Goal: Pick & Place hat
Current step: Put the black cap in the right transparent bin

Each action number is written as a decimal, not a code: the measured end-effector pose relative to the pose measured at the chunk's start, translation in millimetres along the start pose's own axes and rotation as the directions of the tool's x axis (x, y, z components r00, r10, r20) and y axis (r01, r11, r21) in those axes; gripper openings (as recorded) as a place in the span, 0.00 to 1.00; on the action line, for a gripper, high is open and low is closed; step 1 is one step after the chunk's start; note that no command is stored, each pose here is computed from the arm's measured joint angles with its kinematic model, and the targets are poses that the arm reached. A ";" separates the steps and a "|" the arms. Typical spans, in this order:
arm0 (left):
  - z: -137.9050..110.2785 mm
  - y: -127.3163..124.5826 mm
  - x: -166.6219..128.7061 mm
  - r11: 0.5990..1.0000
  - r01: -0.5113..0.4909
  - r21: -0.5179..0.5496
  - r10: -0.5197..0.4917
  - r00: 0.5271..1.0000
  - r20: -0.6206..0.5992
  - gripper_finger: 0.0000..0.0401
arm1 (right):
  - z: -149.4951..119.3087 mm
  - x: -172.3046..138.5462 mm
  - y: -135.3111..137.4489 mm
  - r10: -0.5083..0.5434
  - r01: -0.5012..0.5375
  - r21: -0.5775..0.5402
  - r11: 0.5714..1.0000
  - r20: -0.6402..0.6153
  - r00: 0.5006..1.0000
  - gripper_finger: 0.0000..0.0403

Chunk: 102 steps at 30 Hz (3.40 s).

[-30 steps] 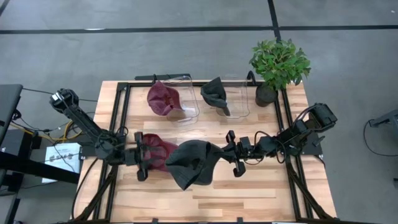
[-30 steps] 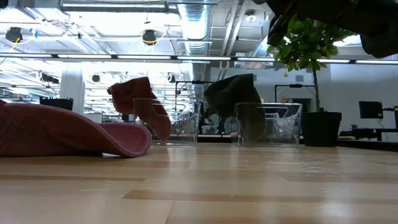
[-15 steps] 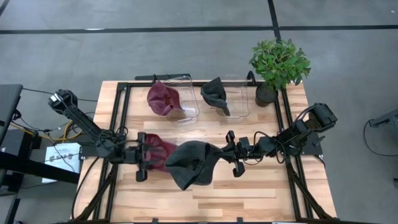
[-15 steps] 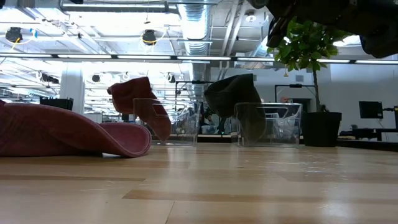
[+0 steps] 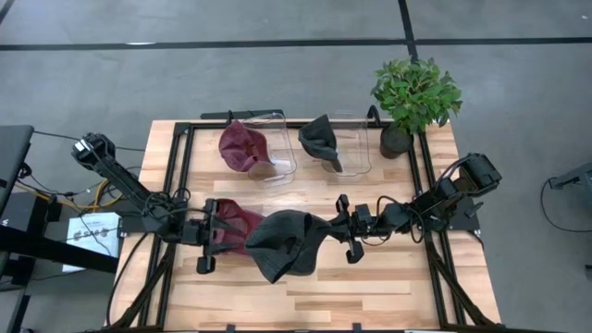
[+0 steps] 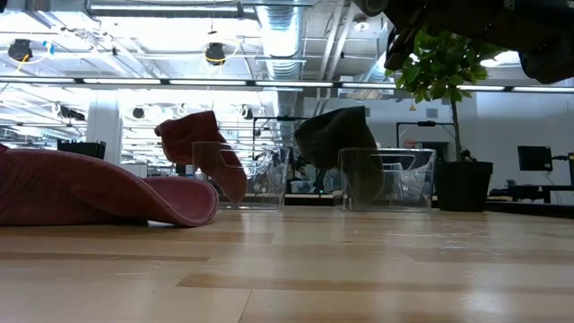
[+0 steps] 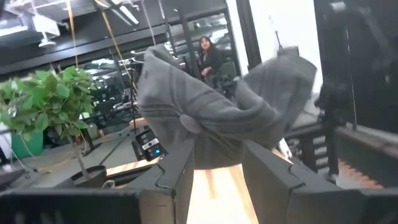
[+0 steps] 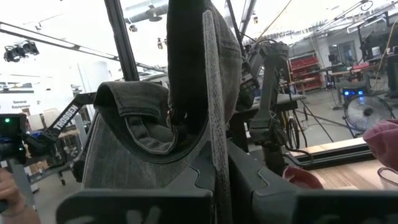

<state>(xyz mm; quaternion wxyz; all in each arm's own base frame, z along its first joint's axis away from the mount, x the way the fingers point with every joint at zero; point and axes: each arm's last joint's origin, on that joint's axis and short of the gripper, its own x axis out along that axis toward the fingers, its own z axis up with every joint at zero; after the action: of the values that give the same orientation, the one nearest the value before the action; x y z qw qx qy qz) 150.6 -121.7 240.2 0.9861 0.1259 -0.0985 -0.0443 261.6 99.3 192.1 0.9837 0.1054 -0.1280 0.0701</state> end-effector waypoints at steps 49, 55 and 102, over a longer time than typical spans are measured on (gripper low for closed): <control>-14.2 11.3 18.3 0.948 -0.077 -0.308 0.078 0.997 -0.009 0.33 | -2.2 0.4 -1.9 -0.008 0.008 -0.008 1.000 -0.023 1.000 0.02; -15.0 10.6 18.1 0.958 -0.075 -0.278 0.073 0.997 -0.017 0.33 | -5.2 0.3 -2.3 -0.012 0.011 -0.016 1.000 -0.054 0.998 0.02; -35.9 11.1 19.1 0.996 -0.080 -0.033 0.071 0.977 -0.200 0.36 | -18.7 6.3 -13.1 0.000 -0.029 -0.122 0.992 -0.231 0.973 0.01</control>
<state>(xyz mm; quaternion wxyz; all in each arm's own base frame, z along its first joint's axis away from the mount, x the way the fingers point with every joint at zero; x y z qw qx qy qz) 177.3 -104.5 212.4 0.9944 0.1059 -0.0036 0.0039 274.2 91.6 173.7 0.9960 0.0341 -0.0176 0.0809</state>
